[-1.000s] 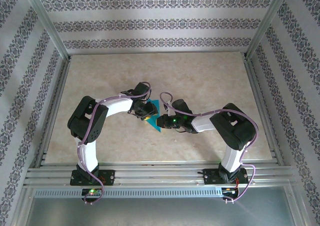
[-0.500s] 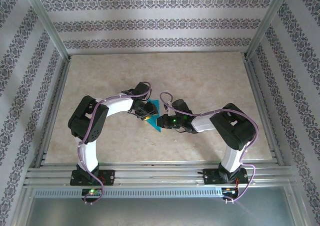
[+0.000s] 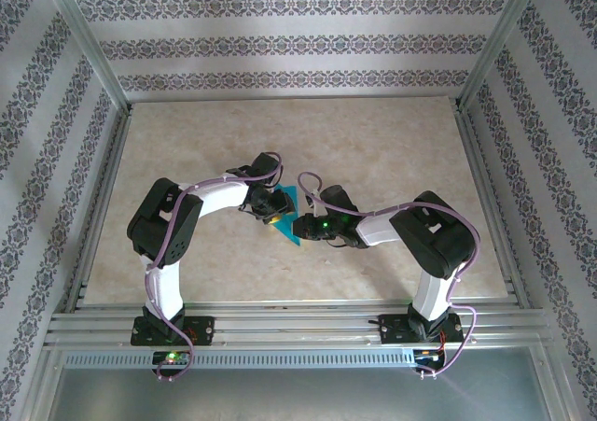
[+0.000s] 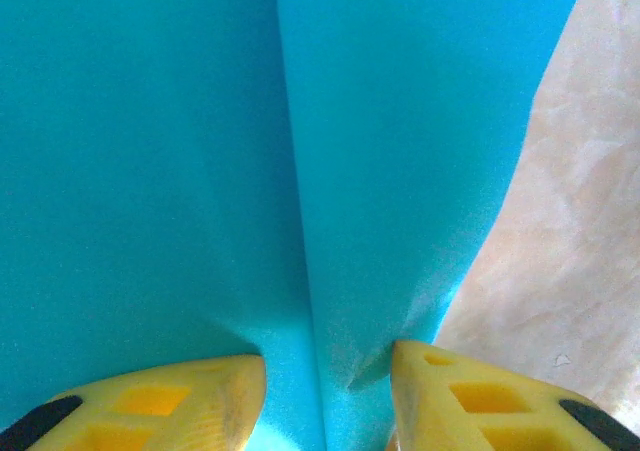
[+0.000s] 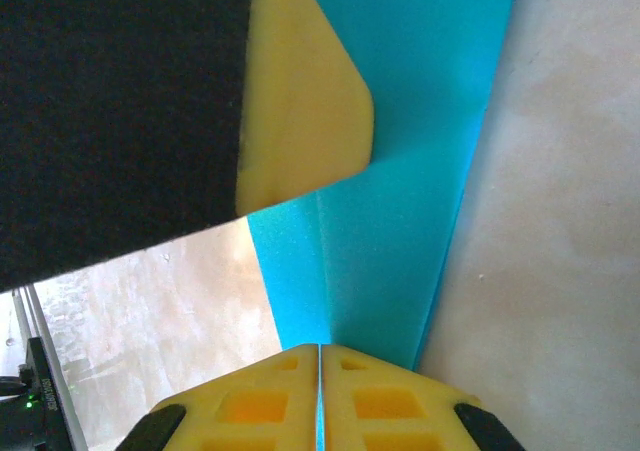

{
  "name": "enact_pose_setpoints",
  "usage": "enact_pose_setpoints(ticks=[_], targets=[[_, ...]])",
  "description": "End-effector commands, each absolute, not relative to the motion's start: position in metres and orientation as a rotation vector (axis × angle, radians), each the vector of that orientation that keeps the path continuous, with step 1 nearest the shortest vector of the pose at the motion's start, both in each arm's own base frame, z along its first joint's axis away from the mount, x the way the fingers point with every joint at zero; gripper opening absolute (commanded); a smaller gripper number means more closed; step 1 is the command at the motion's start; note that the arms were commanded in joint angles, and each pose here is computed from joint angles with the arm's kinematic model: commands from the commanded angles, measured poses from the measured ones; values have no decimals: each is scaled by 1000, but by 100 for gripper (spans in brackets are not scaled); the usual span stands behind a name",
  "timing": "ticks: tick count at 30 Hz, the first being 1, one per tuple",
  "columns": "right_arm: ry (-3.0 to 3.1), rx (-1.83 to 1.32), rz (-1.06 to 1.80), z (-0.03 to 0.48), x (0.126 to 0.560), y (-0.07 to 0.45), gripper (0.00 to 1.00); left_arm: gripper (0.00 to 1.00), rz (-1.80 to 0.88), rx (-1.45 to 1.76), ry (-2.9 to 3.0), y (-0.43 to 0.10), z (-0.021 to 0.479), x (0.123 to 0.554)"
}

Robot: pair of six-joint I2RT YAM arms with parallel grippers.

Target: Fold a paper plane with a square sheet of paper (pick it up from the middle)

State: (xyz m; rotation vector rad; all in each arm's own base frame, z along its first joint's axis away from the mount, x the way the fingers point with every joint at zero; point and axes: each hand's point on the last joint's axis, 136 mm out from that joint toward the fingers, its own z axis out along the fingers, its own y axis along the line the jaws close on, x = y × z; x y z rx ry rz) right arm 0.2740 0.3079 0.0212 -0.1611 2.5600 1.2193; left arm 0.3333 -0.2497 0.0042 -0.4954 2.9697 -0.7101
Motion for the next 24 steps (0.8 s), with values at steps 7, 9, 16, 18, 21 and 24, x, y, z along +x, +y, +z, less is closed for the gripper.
enact_pose_setpoints(ticks=[7,9,16,18,21,24], targets=[[2706,-95,1085,-5,265,296,11,44,-67,-564,3261,-177,-90,255],[2729,-99,1053,-8,264,295,10,45,-79,-563,3257,-178,-87,257],[2778,-110,967,-16,261,291,10,43,-127,-569,3253,-184,-83,259],[2795,-109,945,-18,259,290,10,42,-160,-569,3241,-188,-78,263],[2822,-109,904,-22,257,287,10,41,-221,-538,3208,-197,-61,276],[2852,-117,852,-27,254,284,10,41,-304,-486,3167,-209,-37,294]])
